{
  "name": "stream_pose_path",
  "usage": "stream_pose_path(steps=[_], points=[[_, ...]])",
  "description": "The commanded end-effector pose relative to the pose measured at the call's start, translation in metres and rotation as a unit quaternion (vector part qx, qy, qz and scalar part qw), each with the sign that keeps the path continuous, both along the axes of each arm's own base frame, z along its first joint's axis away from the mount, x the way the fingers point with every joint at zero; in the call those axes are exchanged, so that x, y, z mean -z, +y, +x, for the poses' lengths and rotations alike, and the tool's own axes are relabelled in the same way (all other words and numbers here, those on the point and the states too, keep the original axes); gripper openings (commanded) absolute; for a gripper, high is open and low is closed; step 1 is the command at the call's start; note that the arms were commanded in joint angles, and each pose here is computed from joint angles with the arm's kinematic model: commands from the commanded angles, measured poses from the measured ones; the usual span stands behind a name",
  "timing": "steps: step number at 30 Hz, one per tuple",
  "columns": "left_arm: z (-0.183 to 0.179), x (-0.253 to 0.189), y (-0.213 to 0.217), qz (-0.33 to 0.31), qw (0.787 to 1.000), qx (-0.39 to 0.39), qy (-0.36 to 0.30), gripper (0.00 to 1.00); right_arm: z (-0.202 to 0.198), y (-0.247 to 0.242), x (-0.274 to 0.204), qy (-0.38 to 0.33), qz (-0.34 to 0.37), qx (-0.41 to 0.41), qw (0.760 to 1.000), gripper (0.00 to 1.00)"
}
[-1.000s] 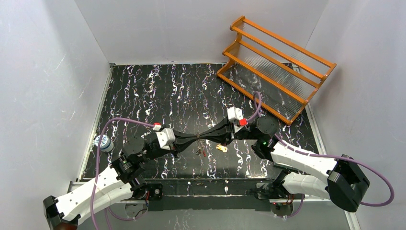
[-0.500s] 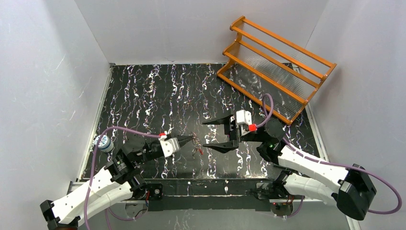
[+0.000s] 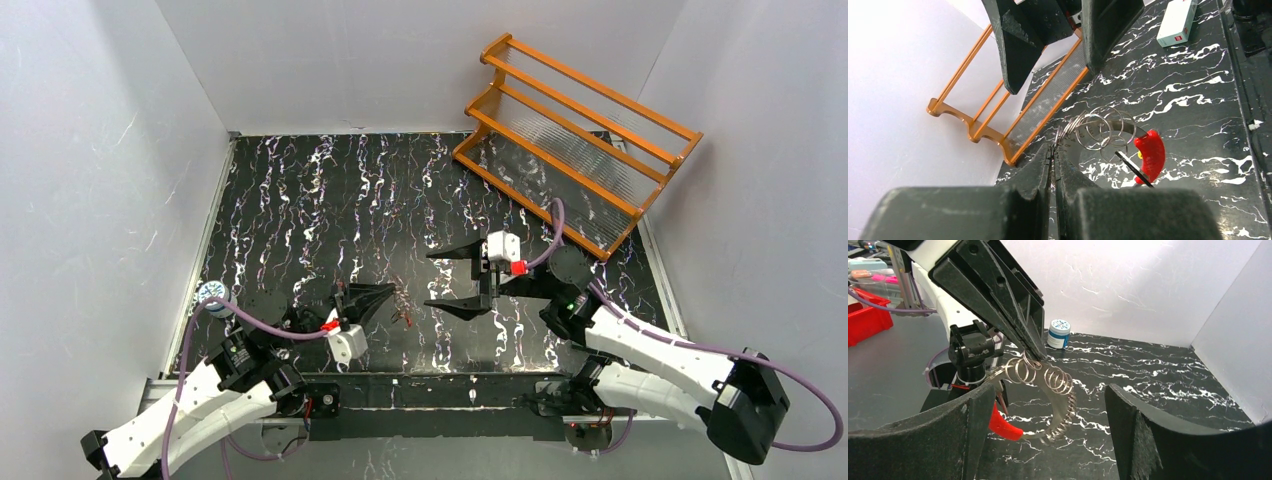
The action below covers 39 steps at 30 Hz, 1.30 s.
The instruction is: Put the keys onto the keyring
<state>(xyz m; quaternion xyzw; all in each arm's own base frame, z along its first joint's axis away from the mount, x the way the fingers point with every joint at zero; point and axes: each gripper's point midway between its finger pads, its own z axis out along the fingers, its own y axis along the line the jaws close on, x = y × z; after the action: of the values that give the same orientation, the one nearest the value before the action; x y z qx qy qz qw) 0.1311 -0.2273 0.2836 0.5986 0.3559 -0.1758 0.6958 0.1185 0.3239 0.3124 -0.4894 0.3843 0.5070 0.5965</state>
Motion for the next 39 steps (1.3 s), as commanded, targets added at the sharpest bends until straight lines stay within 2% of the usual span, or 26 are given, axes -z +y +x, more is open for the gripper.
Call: stream_pose_path(steps=[1, 3, 6, 9, 10, 14, 16, 19, 22, 24, 26, 28, 30, 34, 37, 39], points=[[0.000, -0.002, 0.003, -0.022, 0.999, -0.011, 0.039, 0.00, 0.010, -0.004, 0.004, 0.025, -0.008, 0.037, 0.999, 0.88], [0.003, 0.005, 0.005, -0.035, 0.993, -0.032, 0.104, 0.00, 0.023, -0.007, 0.008, 0.078, -0.013, 0.078, 0.994, 0.92], [0.012, 0.026, 0.010, -0.049, 0.971, -0.086, 0.219, 0.00, 0.049, -0.018, 0.023, 0.170, -0.027, 0.165, 0.971, 0.99], [0.016, 0.052, 0.013, -0.050, 0.944, -0.124, 0.303, 0.00, 0.069, -0.036, 0.058, 0.264, -0.066, 0.255, 0.928, 0.99], [0.015, 0.059, 0.013, -0.054, 0.934, -0.130, 0.329, 0.00, 0.081, -0.047, 0.071, 0.298, -0.073, 0.305, 0.902, 0.99], [0.016, 0.072, 0.016, -0.073, 0.913, -0.152, 0.372, 0.00, 0.085, -0.074, 0.129, 0.399, -0.145, 0.385, 0.820, 0.98], [0.016, 0.075, 0.017, -0.081, 0.908, -0.157, 0.379, 0.00, 0.079, -0.083, 0.157, 0.442, -0.182, 0.401, 0.782, 0.92], [0.016, 0.072, 0.017, -0.092, 0.909, -0.153, 0.378, 0.00, 0.065, -0.092, 0.191, 0.511, -0.225, 0.393, 0.730, 0.86], [0.017, 0.070, 0.016, -0.096, 0.910, -0.150, 0.375, 0.00, 0.056, -0.106, 0.219, 0.595, -0.248, 0.371, 0.668, 0.85], [0.017, 0.070, 0.014, -0.094, 0.910, -0.147, 0.377, 0.00, 0.052, -0.115, 0.229, 0.630, -0.248, 0.357, 0.643, 0.83], [0.016, 0.071, 0.011, -0.092, 0.910, -0.142, 0.379, 0.00, 0.050, -0.119, 0.232, 0.649, -0.239, 0.340, 0.637, 0.83], [0.016, 0.072, 0.008, -0.090, 0.910, -0.137, 0.382, 0.00, 0.050, -0.118, 0.233, 0.658, -0.227, 0.320, 0.643, 0.82], [0.015, 0.075, 0.005, -0.086, 0.909, -0.133, 0.386, 0.00, 0.046, -0.118, 0.242, 0.670, -0.233, 0.309, 0.634, 0.79], [0.016, 0.069, 0.001, -0.094, 0.911, -0.123, 0.381, 0.00, 0.041, -0.113, 0.259, 0.688, -0.252, 0.281, 0.620, 0.63], [0.016, 0.069, 0.000, -0.094, 0.911, -0.122, 0.382, 0.00, 0.042, -0.109, 0.266, 0.690, -0.256, 0.266, 0.622, 0.45], [0.016, 0.068, 0.000, -0.095, 0.912, -0.121, 0.381, 0.00, 0.044, -0.109, 0.270, 0.689, -0.261, 0.269, 0.620, 0.43]])
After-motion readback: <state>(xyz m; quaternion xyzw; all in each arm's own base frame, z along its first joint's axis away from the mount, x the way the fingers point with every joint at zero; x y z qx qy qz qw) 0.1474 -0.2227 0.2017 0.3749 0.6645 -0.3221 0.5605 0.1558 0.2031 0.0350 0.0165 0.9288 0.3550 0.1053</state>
